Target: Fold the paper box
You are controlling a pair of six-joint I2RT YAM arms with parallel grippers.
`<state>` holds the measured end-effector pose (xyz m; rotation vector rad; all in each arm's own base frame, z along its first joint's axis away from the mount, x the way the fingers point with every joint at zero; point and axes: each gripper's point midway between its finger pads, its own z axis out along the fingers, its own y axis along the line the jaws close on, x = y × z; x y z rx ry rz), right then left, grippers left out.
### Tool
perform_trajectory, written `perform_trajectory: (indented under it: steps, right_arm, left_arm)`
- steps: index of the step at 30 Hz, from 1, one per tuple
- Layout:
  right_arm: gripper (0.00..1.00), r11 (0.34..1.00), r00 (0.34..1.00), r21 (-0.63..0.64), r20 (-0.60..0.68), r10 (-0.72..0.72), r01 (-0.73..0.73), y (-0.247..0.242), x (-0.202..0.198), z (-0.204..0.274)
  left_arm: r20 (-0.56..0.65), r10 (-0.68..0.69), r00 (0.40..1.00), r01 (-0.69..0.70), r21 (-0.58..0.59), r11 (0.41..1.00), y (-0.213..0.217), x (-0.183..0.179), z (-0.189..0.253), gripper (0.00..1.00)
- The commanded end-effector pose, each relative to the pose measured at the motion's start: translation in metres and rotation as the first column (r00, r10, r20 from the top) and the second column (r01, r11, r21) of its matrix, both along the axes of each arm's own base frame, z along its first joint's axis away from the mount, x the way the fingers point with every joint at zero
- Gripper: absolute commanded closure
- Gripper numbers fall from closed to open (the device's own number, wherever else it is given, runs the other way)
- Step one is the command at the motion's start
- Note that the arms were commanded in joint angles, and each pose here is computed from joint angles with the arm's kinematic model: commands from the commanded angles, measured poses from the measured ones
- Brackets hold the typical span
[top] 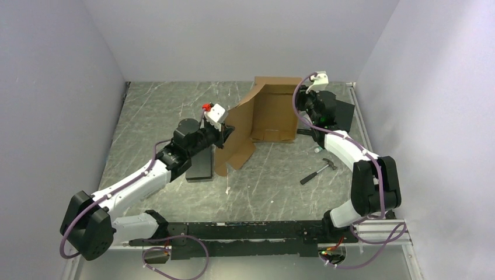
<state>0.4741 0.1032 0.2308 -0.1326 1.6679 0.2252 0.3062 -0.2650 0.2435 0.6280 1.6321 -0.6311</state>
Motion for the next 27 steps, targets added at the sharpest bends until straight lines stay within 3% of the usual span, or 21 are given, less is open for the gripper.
perform_trajectory:
  steps: [1,9,18,27]
  right_arm:
    - [0.63,1.000,0.989,0.014,0.147,-0.011,0.009,0.001,0.011,0.042]
    - [0.71,0.999,0.983,0.044,0.180,-0.021,0.014,0.001,0.016,0.040]
    - [0.99,0.999,0.979,0.036,0.205,0.004,-0.012,0.005,0.012,0.044]
    - [1.00,0.999,0.977,0.027,0.209,0.029,-0.035,0.008,0.008,0.048]
  left_arm:
    - [-0.023,-0.067,0.998,0.067,0.033,0.997,-0.010,-0.007,-0.005,1.00]
    - [-0.046,-0.068,0.997,0.069,0.033,0.997,-0.012,-0.007,-0.009,1.00]
    - [-0.066,-0.067,0.996,0.067,0.009,0.998,-0.016,-0.005,-0.008,1.00]
    - [-0.081,-0.046,0.996,0.042,-0.048,0.998,-0.013,-0.008,0.006,1.00]
